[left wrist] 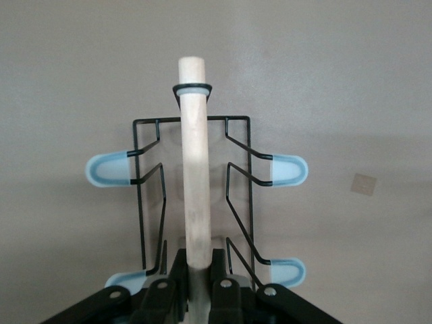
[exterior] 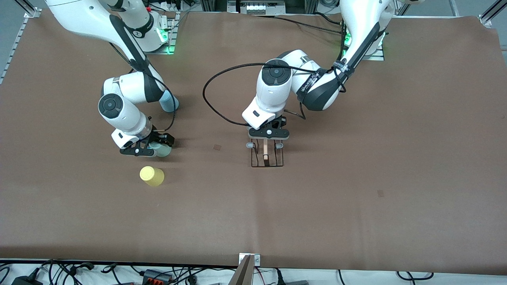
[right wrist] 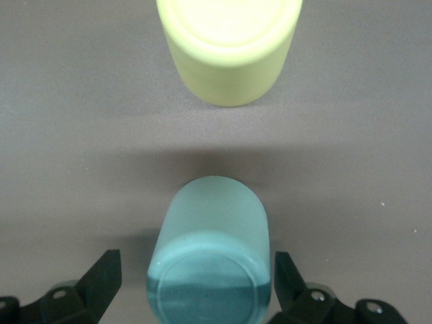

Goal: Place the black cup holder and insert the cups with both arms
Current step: 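Slide the black rack with the left gripper toward the table middle, release, then lift the teal cup with the right gripper while the left gripper withdraws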

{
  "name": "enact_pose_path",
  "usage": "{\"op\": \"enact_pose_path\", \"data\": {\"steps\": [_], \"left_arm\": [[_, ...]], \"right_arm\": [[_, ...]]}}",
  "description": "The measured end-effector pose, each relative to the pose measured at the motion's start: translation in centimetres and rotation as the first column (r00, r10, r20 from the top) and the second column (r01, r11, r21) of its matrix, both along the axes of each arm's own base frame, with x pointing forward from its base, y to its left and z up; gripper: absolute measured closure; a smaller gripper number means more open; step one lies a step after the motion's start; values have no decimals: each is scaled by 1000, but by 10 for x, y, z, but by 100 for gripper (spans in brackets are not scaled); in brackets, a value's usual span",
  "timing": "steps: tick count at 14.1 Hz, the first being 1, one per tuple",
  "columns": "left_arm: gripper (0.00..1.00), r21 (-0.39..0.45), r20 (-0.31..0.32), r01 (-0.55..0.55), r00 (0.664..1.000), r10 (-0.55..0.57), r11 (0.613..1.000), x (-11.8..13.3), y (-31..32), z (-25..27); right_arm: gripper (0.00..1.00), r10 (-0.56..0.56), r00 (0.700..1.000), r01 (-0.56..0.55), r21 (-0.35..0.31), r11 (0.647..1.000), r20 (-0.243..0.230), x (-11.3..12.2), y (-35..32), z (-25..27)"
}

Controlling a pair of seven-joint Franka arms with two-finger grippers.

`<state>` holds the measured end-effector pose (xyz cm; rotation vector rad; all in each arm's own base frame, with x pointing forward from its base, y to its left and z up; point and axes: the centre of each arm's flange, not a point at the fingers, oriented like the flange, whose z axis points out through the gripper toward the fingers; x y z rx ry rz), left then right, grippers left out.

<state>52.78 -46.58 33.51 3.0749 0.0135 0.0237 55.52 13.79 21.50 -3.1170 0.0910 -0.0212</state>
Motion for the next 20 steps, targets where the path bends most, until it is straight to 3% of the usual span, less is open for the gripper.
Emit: {"op": "enact_pose_path", "data": {"steps": [2, 3, 4, 5, 6, 7, 10, 14, 17, 20], "left_arm": [[74, -3, 4, -1, 1000, 1, 1000, 1, -1, 2], [66, -5, 5, -1, 1000, 1, 1000, 1, -1, 3], [58, -6, 7, -2, 1000, 2, 1000, 2, -1, 4], [48, -6, 9, -2, 1000, 2, 1000, 3, -1, 5], [39, -7, 14, -3, 1000, 3, 1000, 4, 0, 7], [31, -11, 22, -6, 1000, 6, 1000, 7, 1, 11], [1, -13, 51, -39, 998, 40, 999, 22, 19, 46], [0, 49, 59, -33, 998, 30, 998, 48, 87, 103], [0, 126, 4, 65, 998, -66, 990, 63, 154, 131], [0, 166, -66, 150, 988, -141, 975, 77, 228, 151]], "right_arm": [[0, -1, 1000, 1, 0, 1000, 0, 0, -1, 0], [6, -1, 1000, 1, 0, 1000, 0, 0, -1, 0], [6, -1, 1000, 1, 0, 1000, 1, 0, -1, 0], [13, -1, 1000, 1, 0, 1000, 1, 0, -1, 0], [27, -1, 1000, 1, 0, 1000, 1, 0, -1, 0], [32, -1, 1000, 1, 1, 1000, 6, 1, -1, 3], [32, -1, 1000, 1, 1, 1000, 8, 1, -1, 3], [32, 5, 1000, -5, -2, 1000, 16, 6, 0, 22], [32, 18, 1000, -18, -19, 1000, -17, 12, 11, 77], [32, -5, 1000, 5, -27, 1000, -24, -4, 52, 139]]}}
